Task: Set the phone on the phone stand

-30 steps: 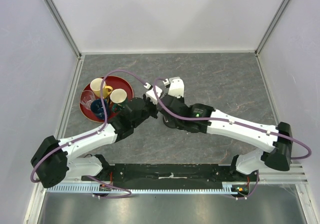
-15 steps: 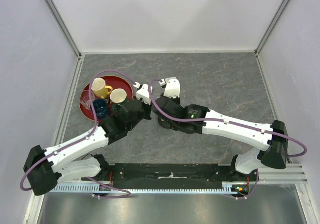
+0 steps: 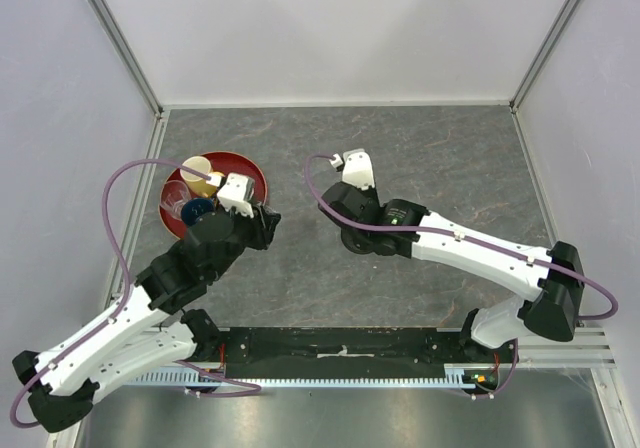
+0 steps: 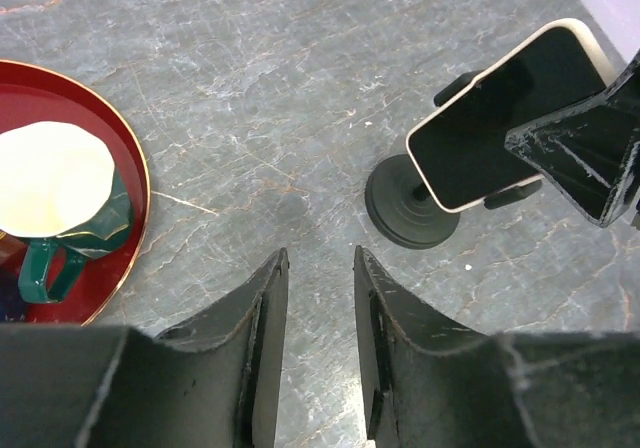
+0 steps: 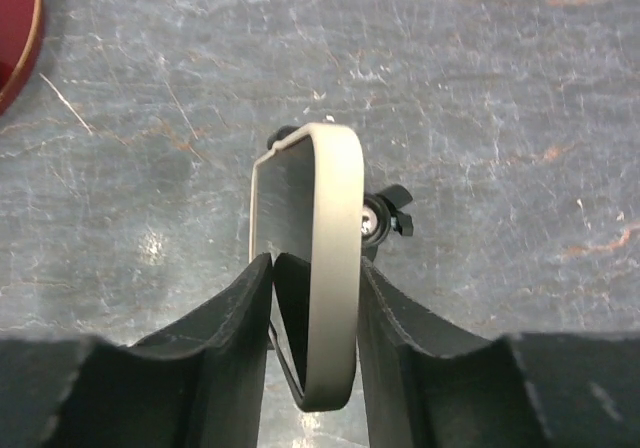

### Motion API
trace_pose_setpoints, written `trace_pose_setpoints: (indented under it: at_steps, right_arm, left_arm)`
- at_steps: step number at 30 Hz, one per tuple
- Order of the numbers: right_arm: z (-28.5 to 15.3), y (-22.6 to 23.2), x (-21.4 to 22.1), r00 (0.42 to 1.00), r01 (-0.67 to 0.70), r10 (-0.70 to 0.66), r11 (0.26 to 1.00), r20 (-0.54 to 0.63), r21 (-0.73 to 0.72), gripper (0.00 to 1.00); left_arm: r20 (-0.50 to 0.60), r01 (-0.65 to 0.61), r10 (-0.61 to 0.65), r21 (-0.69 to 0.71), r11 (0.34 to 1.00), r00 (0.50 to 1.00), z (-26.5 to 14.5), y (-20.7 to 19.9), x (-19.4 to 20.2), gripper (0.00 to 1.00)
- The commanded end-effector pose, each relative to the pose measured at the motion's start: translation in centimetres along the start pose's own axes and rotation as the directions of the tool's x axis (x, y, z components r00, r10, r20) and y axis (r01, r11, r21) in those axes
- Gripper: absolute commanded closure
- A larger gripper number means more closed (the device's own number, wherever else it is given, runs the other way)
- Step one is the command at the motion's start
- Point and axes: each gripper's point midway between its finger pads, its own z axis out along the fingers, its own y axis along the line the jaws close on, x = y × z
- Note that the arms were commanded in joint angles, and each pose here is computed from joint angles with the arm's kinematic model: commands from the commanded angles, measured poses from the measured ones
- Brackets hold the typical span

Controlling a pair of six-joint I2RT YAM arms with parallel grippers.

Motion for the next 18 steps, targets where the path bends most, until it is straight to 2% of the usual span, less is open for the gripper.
trace_pose_setpoints:
  at_steps: [1,7,9,11,13,18]
  right_arm:
    - [-1.7,-3.0,0.9,0.997,0.050,-0.050,0.999,-0.062,0.001,0.54]
    - [-3.1,-3.8,-0.1,0.996,0.039,-0.050,0.990,-0.078,-0.136,0.40]
    - [-3.5,-4.2,-0.7,0.994,0.072,-0.085,0.979,-0.067,-0.190,0.31]
    - [-4.0,-4.2,-0.7,0.992,0.085,-0.106,0.964,-0.070,-0.251,0.28]
    - [-3.5,-5.3,-0.7,0.987,0.119,-0.142,0.960,-0.075,-0.253,0.27]
    - [-3.3,-6.1,-0.8,0.975,0.185,-0.209,0.950,-0.072,-0.250,0.27]
  left_arm:
    - [-0.042,0.053,-0.051,0.043,0.998,0.998,-0.4,-0.8,0.8,0.60]
    - [-0.105,0.046,-0.018,0.265,0.963,0.994,0.8,-5.8,0.9,0.51]
    - [-0.128,0.036,0.016,0.394,0.918,0.992,0.8,-8.3,0.9,0.47]
    - [-0.175,0.015,0.073,0.455,0.891,0.982,1.7,-9.5,2.0,0.44]
    - [-0.171,-0.023,0.121,0.486,0.874,0.978,2.7,-10.0,2.0,0.41]
    - [-0.130,-0.037,0.136,0.576,0.817,0.982,4.6,-10.2,-0.2,0.37]
